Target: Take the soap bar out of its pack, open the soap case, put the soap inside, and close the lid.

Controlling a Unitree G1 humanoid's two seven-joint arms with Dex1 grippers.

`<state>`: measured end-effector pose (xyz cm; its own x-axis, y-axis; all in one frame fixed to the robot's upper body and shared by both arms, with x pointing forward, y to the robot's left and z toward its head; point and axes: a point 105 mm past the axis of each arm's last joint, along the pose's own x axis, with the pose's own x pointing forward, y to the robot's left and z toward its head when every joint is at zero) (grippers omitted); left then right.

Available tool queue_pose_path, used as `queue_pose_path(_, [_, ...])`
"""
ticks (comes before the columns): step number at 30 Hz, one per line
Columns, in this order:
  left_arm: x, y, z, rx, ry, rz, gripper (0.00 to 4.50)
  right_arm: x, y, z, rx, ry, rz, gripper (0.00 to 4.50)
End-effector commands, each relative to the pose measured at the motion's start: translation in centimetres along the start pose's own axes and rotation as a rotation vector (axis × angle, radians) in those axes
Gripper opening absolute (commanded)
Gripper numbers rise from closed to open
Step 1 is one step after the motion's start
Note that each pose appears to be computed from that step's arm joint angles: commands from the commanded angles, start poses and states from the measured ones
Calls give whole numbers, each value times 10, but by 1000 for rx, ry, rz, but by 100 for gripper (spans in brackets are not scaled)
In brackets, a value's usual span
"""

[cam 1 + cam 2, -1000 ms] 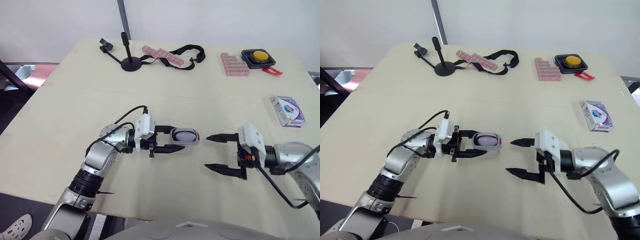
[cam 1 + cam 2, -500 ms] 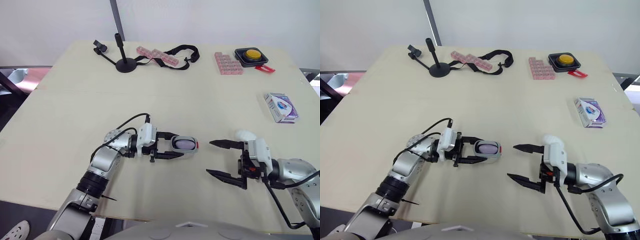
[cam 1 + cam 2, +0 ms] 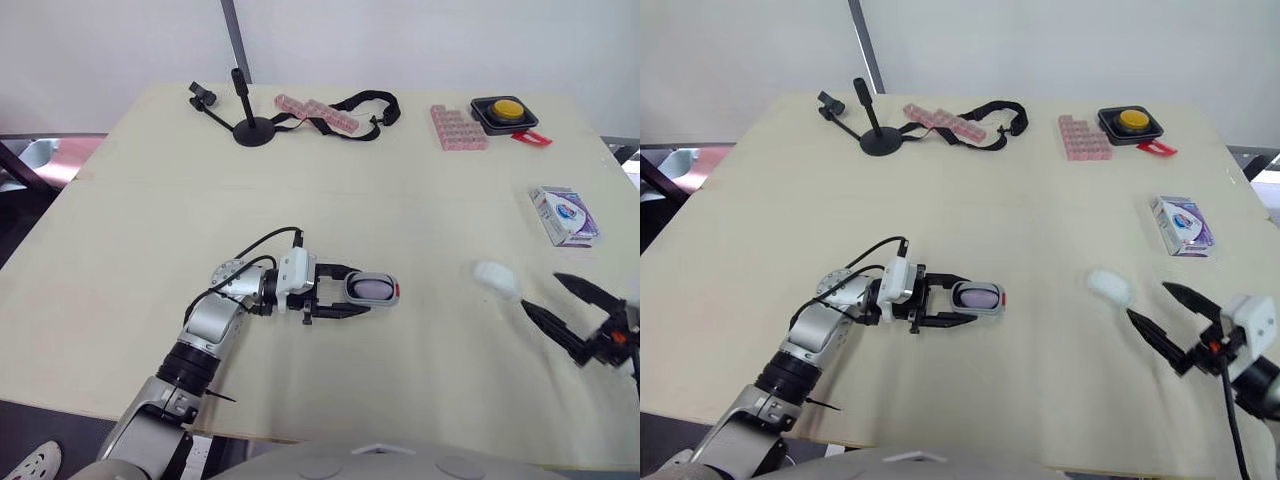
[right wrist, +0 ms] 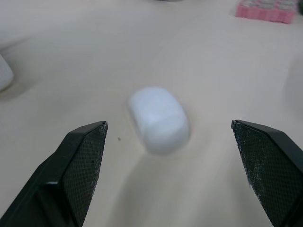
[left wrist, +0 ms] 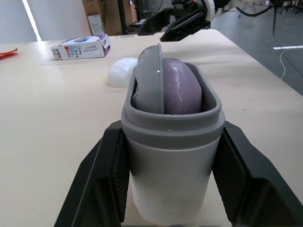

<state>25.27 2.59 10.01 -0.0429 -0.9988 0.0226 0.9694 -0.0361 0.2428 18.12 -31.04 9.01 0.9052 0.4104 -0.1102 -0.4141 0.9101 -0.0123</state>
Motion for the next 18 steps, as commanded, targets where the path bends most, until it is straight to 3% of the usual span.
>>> queue_pose_path(1, [1,1,3,17,1,-3,191,-23,-16,1,-10,-12,-100,447])
queue_pose_path(8, [1,3,3,18,8,-1,191,-42,-23,-18,-80,152,-69,447])
queue_pose_path(18, [1,2,4,2,12,-8,191,21,-17,23,-120,293,172,447])
